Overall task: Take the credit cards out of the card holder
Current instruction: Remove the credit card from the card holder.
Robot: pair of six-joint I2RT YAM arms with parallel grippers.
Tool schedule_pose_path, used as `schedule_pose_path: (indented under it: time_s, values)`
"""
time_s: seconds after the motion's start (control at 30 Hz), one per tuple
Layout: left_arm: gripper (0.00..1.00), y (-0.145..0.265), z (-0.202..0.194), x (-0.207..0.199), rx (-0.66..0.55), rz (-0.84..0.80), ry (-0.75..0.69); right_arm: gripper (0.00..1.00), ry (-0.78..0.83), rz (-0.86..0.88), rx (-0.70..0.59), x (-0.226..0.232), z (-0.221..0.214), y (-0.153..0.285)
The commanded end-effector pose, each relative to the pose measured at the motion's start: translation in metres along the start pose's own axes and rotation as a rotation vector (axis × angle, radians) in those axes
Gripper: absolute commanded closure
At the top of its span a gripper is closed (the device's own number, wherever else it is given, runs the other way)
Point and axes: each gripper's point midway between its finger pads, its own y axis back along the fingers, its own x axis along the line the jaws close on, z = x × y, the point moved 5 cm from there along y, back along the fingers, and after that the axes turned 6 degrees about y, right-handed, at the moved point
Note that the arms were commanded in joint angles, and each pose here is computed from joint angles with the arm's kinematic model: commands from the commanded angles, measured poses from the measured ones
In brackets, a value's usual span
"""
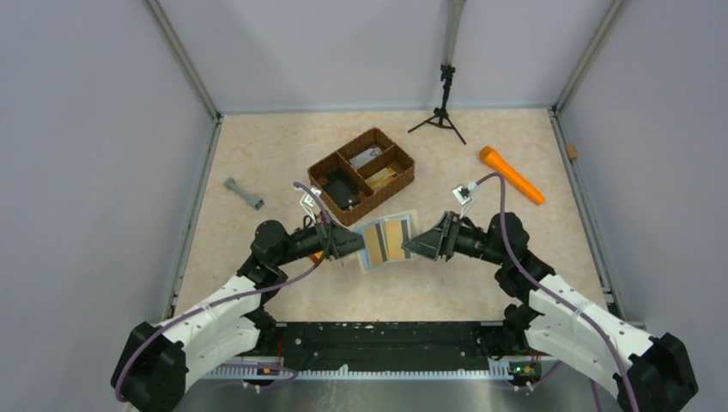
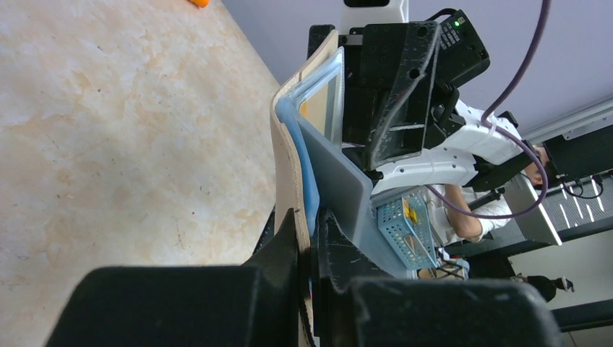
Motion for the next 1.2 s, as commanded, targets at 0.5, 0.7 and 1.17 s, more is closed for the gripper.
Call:
schedule_pose_path:
  time_s: [0.5, 0.7, 1.17]
  values:
    - [0.72, 0.006, 0.004, -0.014, -0.053, -0.042, -0.025, 0.99, -0.049, -0.078, -0.030, -0.002, 0.009, -0.002]
    - [0.33, 0.011, 0.001, -0.023, -0.056, -0.103, -0.043, 1.00, -0.101, -0.038, -0.039, 0.002, 0.007, -0.003]
    - [0.15, 0.014, 0.000, -0.016, -0.065, -0.038, -0.059, 1.00, -0.127, 0.024, -0.041, 0.011, 0.008, -0.003]
